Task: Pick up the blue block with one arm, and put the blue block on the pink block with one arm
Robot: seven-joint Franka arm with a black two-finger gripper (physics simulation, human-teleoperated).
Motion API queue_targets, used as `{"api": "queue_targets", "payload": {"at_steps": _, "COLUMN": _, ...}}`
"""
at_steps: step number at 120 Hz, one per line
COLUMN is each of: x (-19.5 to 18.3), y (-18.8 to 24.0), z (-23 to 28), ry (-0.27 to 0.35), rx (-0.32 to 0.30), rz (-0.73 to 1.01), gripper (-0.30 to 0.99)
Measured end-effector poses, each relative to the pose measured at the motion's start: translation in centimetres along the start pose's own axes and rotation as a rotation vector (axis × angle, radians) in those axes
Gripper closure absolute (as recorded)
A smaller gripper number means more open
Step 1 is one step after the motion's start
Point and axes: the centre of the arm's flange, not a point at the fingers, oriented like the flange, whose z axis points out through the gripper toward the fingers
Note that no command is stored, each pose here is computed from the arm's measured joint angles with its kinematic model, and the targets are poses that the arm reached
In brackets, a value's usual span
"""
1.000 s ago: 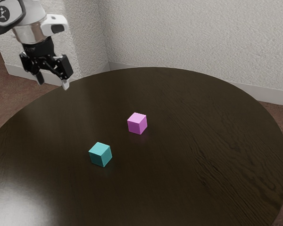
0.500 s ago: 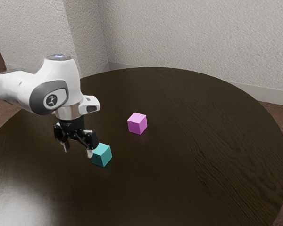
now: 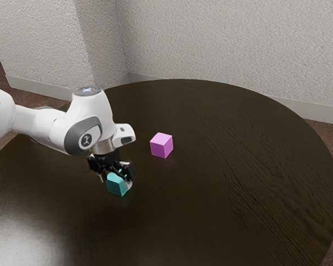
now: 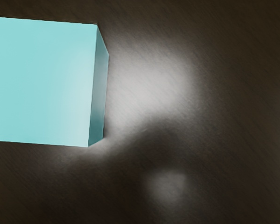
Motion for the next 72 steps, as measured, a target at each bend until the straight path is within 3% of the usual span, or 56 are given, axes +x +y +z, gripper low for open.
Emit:
{"api": "queue_targets", "payload": {"at_steps": 18, "x": 2.7, "y": -4.2, "z": 0.6, "ry": 0.034, "rx": 0.010, "rz": -0.017, "gripper": 0.00}}
{"api": "queue_targets", "payload": {"at_steps": 36, "x": 5.5, "y": -4.2, "z": 1.8, "ry": 0.051, "rx": 0.018, "rz": 0.040, "gripper": 0.00}}
{"api": "queue_targets", "payload": {"at_steps": 72, "x": 6.2, "y": -5.9, "z": 3.6, "ry": 0.038, "rx": 0.021, "rz": 0.086, "gripper": 0.00}}
